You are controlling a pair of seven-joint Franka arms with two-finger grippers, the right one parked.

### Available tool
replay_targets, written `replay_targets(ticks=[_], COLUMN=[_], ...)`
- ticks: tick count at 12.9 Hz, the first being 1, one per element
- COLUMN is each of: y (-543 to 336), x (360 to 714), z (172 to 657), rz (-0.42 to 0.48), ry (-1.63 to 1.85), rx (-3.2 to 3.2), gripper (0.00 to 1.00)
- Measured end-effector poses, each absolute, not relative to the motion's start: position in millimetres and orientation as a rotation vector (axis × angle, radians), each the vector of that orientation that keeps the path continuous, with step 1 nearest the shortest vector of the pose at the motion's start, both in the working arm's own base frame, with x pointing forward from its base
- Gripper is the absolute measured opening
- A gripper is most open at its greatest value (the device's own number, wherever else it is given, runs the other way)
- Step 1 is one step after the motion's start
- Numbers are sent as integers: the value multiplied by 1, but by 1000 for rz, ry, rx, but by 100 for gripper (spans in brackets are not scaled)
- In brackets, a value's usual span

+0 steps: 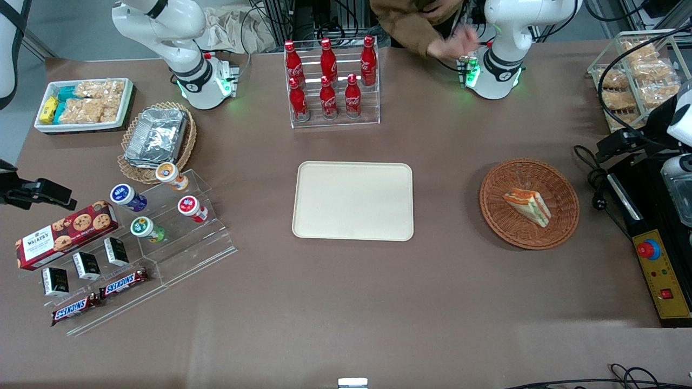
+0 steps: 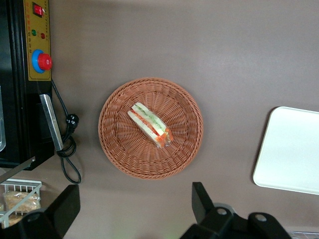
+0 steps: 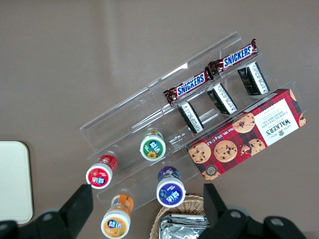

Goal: Place sandwich from basket to tray
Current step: 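Move the left gripper toward the wicker basket holding the sandwich, then lower the open left gripper over the wrapped sandwich in the basket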

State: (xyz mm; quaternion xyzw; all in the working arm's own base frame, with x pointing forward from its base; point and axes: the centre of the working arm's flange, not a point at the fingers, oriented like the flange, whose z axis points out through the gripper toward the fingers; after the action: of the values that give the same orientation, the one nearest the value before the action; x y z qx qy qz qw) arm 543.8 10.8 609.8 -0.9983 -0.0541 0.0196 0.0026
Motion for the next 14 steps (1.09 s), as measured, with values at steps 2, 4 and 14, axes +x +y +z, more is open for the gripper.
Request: replay_targets(ticks=[2, 4, 14], y=[11, 10, -9], x=[544, 545, 548], z=[609, 607, 474], rz=[63, 71, 43], ry=[-171, -274, -1363], rx=[-3131, -3122, -2760], gripper=[100, 100, 100])
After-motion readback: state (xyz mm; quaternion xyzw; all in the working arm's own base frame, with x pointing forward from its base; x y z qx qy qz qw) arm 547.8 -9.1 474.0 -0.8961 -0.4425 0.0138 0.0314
